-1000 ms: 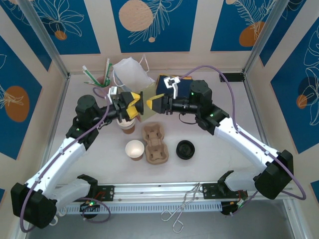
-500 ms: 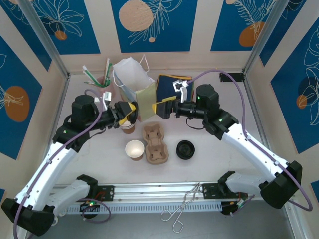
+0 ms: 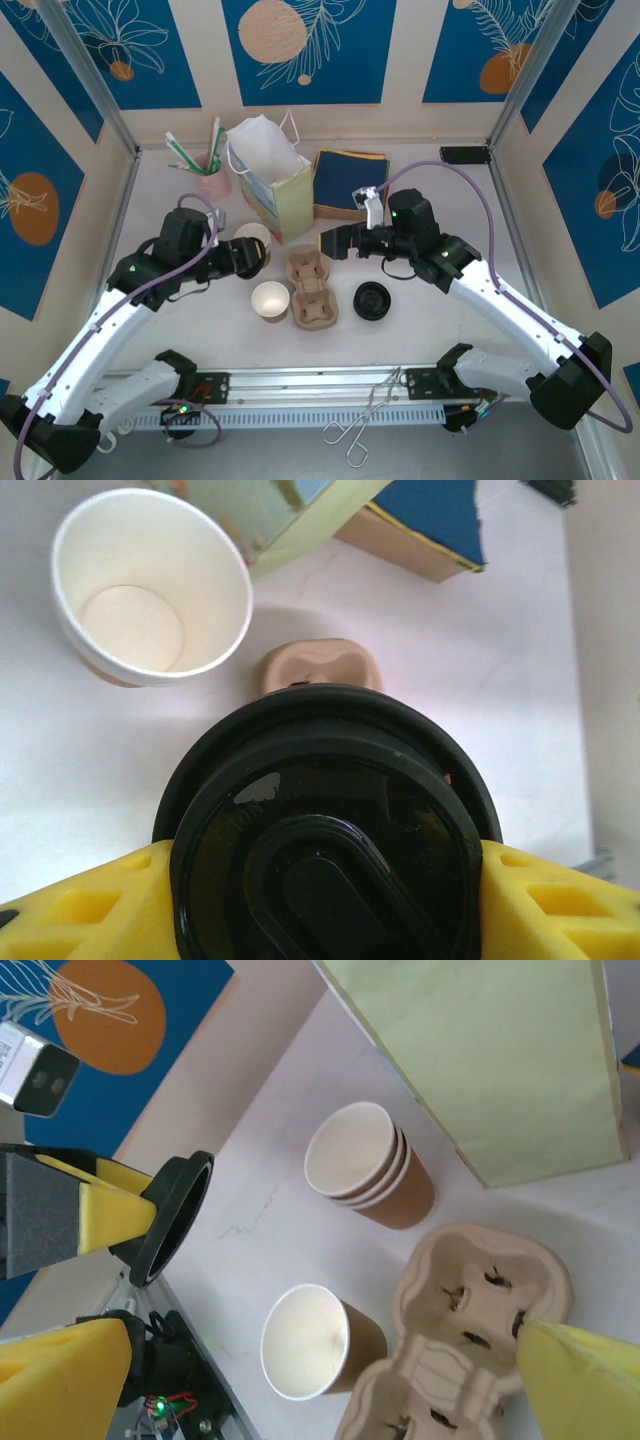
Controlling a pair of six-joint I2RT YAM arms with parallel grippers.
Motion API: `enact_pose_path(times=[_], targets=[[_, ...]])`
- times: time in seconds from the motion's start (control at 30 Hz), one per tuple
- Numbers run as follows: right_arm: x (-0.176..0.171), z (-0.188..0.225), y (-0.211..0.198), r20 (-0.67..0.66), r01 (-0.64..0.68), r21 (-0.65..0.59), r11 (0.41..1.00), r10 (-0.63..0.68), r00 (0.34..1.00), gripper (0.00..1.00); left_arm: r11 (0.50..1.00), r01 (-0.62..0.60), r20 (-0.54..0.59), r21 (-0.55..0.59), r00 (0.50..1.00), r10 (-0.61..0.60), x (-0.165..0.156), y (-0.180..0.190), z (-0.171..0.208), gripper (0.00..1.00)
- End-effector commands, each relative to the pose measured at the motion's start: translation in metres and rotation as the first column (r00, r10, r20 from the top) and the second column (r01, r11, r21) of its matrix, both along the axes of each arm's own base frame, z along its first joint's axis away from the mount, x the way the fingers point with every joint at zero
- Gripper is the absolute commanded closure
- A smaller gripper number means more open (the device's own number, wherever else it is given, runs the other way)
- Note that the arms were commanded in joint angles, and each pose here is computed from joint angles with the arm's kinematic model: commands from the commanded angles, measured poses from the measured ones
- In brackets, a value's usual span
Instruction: Pack the takeout coffee
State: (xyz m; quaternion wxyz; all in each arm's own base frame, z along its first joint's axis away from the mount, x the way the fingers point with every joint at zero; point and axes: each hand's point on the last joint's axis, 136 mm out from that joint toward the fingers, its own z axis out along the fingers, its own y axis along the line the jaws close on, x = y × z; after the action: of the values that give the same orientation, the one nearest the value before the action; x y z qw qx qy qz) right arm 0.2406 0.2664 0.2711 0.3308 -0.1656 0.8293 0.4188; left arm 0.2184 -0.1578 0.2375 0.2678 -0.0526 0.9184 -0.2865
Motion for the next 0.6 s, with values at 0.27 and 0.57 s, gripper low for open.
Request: enact_pose_path(times=[0.27, 0.57], targets=[[-0.014, -0.019, -0.007, -0.014, 0.016, -0.059, 0.998, -0.017, 1.000, 0.01, 0.938, 0.064, 0.032, 0.342, 0.996, -0.080, -0.013, 0.013, -0.041, 0.42], [-0.017, -0.027, -0.012, -0.023, 0.035, -0.075, 0.997, -0.036, 0.999, 0.01, 0.881, 0.149, -0.006, 0.450, 0.986, -0.164, -0.020, -0.005, -0.063, 0.41]])
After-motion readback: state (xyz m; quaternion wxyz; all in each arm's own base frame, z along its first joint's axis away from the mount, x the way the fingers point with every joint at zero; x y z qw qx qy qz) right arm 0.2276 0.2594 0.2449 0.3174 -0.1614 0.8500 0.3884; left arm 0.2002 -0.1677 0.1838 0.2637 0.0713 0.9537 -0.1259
